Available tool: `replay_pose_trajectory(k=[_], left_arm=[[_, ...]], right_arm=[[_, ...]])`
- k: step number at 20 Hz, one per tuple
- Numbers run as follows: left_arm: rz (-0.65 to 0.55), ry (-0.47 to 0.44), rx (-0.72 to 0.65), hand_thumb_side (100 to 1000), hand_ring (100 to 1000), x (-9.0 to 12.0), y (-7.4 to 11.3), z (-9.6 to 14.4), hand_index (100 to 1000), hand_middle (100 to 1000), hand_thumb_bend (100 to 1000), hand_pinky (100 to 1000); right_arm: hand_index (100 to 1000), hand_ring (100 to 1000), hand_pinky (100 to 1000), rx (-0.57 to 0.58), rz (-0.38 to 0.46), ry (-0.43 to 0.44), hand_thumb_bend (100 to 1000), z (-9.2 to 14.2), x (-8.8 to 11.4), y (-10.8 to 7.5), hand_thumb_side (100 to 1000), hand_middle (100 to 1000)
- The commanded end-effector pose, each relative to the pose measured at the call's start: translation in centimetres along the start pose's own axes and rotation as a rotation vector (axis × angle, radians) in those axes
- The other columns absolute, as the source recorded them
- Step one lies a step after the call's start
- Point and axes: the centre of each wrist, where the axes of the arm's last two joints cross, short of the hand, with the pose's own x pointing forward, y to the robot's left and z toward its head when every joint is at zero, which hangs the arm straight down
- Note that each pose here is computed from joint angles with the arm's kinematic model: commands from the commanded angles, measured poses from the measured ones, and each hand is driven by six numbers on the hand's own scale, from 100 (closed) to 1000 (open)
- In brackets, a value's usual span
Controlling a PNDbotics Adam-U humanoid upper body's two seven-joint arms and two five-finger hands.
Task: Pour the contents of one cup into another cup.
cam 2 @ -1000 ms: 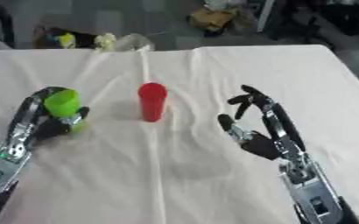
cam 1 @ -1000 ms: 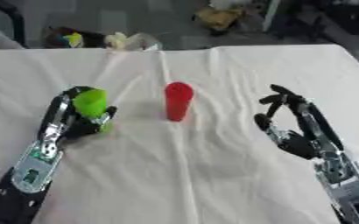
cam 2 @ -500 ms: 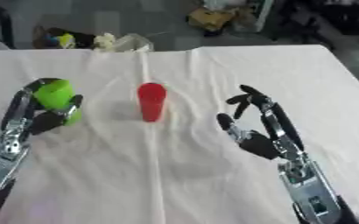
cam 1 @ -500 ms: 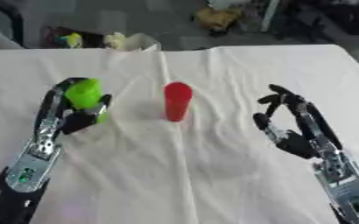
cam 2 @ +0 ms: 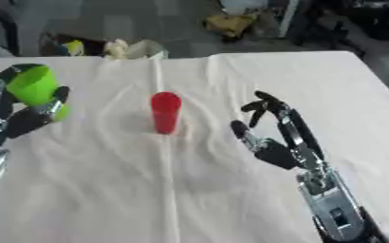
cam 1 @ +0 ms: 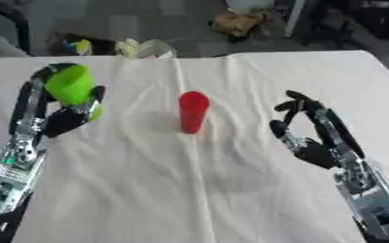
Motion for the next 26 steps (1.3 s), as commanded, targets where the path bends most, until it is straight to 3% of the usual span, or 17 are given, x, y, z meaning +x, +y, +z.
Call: replay_pose_trajectory(k=[1, 12, 16, 26], left_arm=[[-0.037, -0.075, -0.027, 191, 252, 1.9, 1.5, -0.3, 732, 359, 150, 199], [0.028, -0.126, -0.117, 214, 255, 4.4, 0.6, 0.4, 733, 361, 114, 206], [0.06, -0.135, -0.132, 219, 255, 5.1, 0.1, 0.5, 733, 362, 100, 207], [0.105, -0.165, -0.153, 224, 257, 6.3, -0.7, 0.4, 734, 363, 100, 212]], right_arm=[[702, 967, 907, 0.036, 0.009, -0.001, 402, -0.5, -0.5, -0.9, 693, 401], [708, 982, 909, 0.113, 0.037, 0.038, 424, -2.6, -3.4, -0.6, 681, 412], [730, 1000, 923, 0.086, 0.079, 0.033, 451, -3.7, -3.9, -0.9, 651, 458], [743, 1000, 925, 0.058, 0.201, 0.018, 484, -5.9, -4.6, -1.0, 619, 468]])
